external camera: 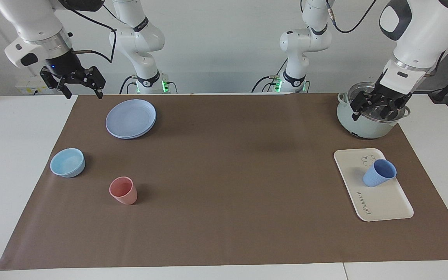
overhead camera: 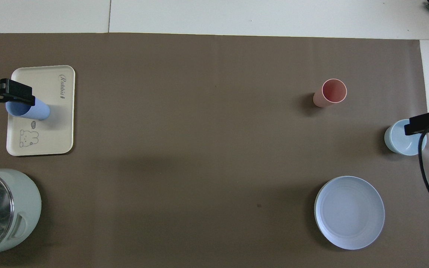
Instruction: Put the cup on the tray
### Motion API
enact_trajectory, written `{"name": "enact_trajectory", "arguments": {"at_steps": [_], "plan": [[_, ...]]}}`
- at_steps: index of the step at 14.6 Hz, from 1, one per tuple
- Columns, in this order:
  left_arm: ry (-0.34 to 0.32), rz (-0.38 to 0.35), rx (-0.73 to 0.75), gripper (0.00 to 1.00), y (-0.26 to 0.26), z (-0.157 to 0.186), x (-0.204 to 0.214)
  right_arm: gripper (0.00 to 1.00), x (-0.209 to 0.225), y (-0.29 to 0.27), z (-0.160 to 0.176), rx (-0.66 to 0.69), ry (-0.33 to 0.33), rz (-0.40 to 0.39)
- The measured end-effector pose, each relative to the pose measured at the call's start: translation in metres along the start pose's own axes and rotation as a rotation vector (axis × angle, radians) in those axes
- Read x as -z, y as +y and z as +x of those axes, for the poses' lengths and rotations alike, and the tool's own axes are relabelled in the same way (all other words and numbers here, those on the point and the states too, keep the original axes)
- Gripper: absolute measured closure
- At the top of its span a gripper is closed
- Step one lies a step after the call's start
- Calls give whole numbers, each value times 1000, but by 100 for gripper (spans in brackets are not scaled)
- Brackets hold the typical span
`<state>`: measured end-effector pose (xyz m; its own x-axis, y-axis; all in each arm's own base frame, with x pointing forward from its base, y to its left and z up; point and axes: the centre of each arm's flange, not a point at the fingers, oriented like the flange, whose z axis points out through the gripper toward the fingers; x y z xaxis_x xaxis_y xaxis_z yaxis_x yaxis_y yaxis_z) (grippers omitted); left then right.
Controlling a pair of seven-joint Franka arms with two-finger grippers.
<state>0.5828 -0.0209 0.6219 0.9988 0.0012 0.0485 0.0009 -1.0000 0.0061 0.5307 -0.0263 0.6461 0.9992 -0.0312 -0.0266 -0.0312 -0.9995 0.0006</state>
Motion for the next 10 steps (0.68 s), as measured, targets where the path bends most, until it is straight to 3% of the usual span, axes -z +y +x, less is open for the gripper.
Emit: {"name": "enact_trajectory", "arguments": {"at_steps": [4, 10], "plan": [[21, 45, -2, 0, -4, -2, 11, 0, -1, 1, -1, -2, -7, 0], [15, 47, -7, 0, -2, -10, 20, 0, -3, 2, -1, -4, -10, 1]]}}
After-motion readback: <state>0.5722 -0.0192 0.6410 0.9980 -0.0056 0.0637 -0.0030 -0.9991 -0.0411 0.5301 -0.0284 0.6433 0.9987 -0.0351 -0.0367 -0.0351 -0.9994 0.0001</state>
